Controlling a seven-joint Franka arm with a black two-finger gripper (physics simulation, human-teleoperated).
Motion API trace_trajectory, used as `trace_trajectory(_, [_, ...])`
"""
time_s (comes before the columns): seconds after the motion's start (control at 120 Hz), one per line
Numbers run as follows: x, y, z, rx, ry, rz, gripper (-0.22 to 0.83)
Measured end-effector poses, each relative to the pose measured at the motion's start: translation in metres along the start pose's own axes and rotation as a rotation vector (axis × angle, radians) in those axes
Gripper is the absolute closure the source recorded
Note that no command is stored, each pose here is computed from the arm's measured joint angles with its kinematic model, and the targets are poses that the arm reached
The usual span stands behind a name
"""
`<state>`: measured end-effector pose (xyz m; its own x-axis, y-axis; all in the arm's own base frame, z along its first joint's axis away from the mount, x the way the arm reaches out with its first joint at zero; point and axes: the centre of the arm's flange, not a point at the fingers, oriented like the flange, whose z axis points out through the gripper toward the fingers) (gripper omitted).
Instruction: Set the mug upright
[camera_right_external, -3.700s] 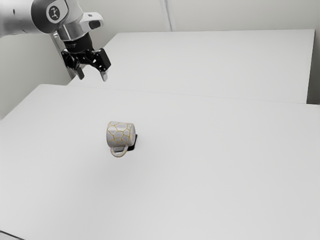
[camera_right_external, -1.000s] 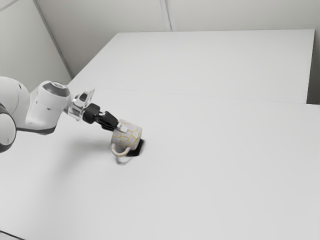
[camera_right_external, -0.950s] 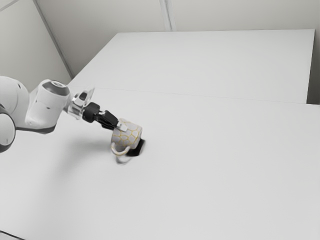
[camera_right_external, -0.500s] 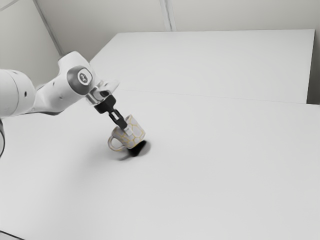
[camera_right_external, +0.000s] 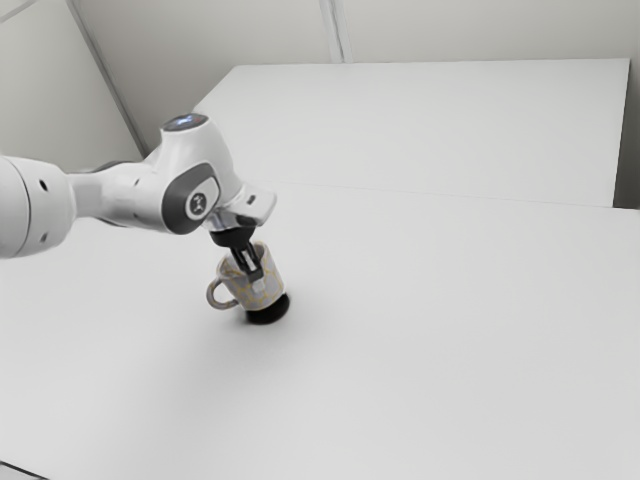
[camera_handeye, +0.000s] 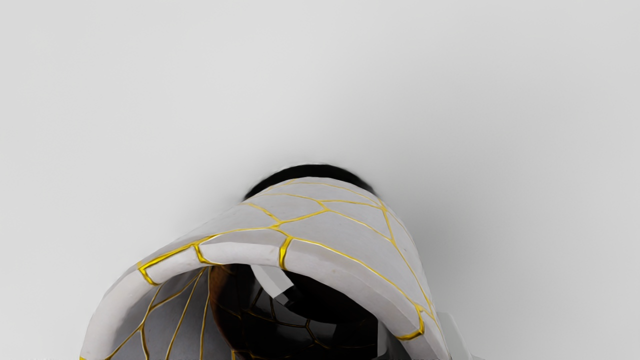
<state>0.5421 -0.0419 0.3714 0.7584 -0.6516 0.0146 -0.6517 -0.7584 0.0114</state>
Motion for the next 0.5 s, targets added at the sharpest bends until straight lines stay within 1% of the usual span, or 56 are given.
trace_trajectory(0.25, [-0.007, 0.027, 0.003, 0.027, -0.005, -0.106, 0.78])
trace_trajectory(0.433, [-0.003, 0.041, 0.012, 0.039, -0.021, -0.151, 0.78])
trace_trajectory(0.442, [-0.003, 0.041, 0.013, 0.039, -0.022, -0.153, 0.78])
trace_trajectory(0.5, [0.0, 0.045, 0.015, 0.035, -0.021, -0.165, 0.65])
